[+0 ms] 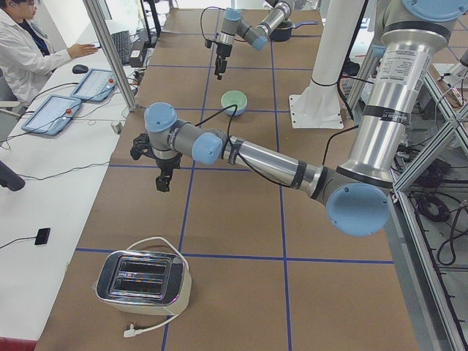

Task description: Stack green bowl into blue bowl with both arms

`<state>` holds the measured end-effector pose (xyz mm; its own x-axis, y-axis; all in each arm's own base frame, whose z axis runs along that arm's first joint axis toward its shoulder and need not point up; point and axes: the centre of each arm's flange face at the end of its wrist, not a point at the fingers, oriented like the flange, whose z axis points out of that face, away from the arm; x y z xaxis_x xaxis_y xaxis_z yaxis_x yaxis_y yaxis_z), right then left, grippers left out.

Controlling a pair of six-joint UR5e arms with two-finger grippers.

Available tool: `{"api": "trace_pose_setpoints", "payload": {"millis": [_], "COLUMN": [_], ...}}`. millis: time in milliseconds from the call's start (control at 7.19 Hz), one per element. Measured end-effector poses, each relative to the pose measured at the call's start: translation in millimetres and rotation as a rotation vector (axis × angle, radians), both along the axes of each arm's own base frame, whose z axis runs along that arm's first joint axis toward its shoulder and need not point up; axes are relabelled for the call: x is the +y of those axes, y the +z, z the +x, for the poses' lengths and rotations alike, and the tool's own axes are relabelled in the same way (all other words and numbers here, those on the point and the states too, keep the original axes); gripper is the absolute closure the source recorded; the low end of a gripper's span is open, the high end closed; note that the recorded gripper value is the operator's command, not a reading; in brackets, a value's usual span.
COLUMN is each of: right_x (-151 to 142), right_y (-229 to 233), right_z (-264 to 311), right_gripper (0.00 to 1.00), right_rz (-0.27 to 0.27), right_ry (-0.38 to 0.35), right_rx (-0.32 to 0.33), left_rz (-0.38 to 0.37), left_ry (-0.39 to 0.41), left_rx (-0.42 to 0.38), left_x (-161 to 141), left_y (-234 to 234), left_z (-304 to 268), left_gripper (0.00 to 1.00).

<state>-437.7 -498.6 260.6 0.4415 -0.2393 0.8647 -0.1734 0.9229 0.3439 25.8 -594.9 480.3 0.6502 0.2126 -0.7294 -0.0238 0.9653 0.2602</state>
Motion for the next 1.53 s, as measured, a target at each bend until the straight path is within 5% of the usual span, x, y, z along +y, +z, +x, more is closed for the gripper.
{"api": "trace_pose_setpoints", "payload": {"millis": [278,556,834,1252,1530], "right_x": [-42,-52,-69,-26,8], "right_y": [34,96,144,218,270], "right_z": [69,154,278,385,422], "right_gripper": [0.00,0.00,0.00,0.00,0.00], "right_rz": [-0.078,-0.063,-0.182,-0.286,-0.345], "right_ry": [0.089,0.092,0.106,0.039,-0.039], "right_rx": [0.090,0.238,0.351,0.472,0.424], "left_rz": [0.008,-0.019,-0.013,-0.070,-0.117], "left_ry": [-0.016,0.000,0.029,0.050,0.058], "left_rx": [-0.010,-0.001,-0.004,-0.016,-0.020], "left_x": [-5,-5,-1,24,35], "left_y": [22,49,65,87,110], "left_z": [-41,-53,-66,-86,-88], "left_gripper": [0.01,0.00,0.00,0.00,0.00]}}
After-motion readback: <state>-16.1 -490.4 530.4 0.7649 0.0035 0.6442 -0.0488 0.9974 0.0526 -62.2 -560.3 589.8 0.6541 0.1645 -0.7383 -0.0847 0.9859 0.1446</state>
